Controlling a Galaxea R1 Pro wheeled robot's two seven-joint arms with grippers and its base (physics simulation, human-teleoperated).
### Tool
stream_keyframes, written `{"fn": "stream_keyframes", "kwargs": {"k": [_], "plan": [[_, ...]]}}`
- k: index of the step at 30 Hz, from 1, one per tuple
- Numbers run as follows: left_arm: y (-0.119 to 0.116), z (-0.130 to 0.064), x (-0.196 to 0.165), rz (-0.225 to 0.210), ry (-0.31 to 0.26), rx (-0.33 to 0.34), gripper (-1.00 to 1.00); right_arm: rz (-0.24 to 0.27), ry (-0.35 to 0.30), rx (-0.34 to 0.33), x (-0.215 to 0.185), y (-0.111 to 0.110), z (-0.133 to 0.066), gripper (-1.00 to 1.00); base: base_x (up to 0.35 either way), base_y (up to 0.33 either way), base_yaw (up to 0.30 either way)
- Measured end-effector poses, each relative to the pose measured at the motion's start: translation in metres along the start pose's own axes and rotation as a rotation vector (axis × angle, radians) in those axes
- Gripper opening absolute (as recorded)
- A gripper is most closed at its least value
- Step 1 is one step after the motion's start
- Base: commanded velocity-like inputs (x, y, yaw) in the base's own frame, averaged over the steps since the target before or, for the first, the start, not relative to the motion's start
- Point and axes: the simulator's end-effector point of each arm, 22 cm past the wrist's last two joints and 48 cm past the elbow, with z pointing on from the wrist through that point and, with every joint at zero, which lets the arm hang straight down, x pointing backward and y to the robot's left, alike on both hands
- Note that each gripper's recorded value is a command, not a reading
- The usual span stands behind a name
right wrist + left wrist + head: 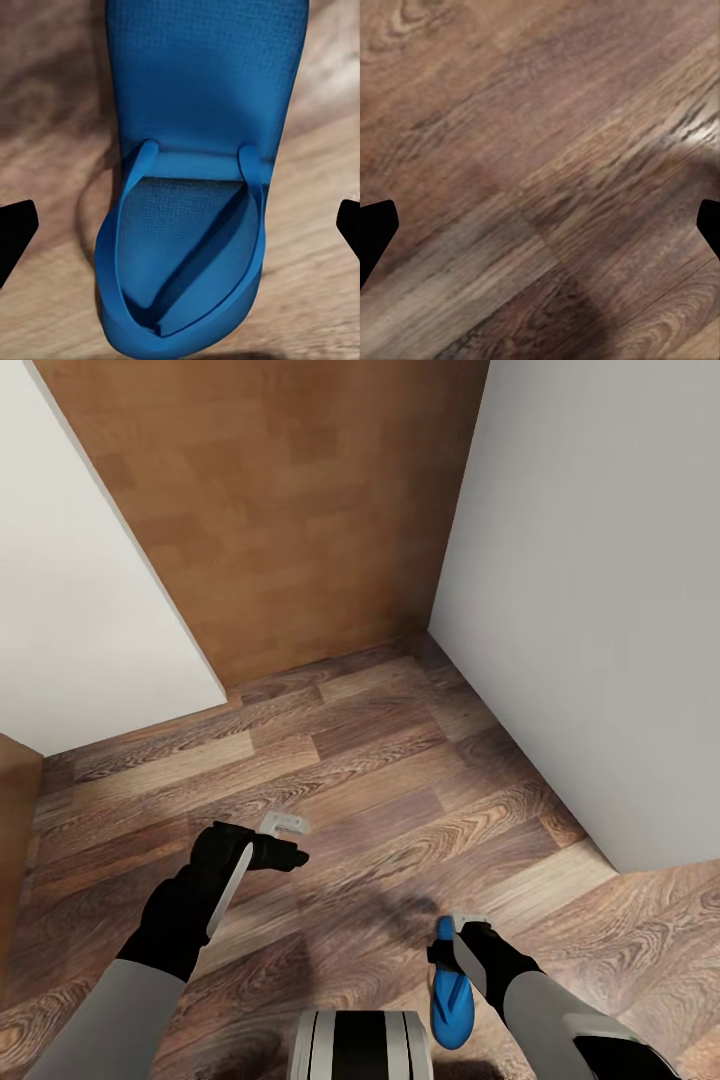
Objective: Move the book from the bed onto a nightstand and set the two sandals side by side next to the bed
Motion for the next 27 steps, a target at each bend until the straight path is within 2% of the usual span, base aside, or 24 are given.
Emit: {"fn": "stream_keyframes", "kwargs": {"k": [27], "plan": [[-0.0004, 0.0025, 0.0007, 0.000, 0.001, 0.003, 1.00, 0.000, 0.008, 0.001, 0.0031, -0.0009, 0.0035, 1.00, 0.000, 0.000, 0.000]]}}
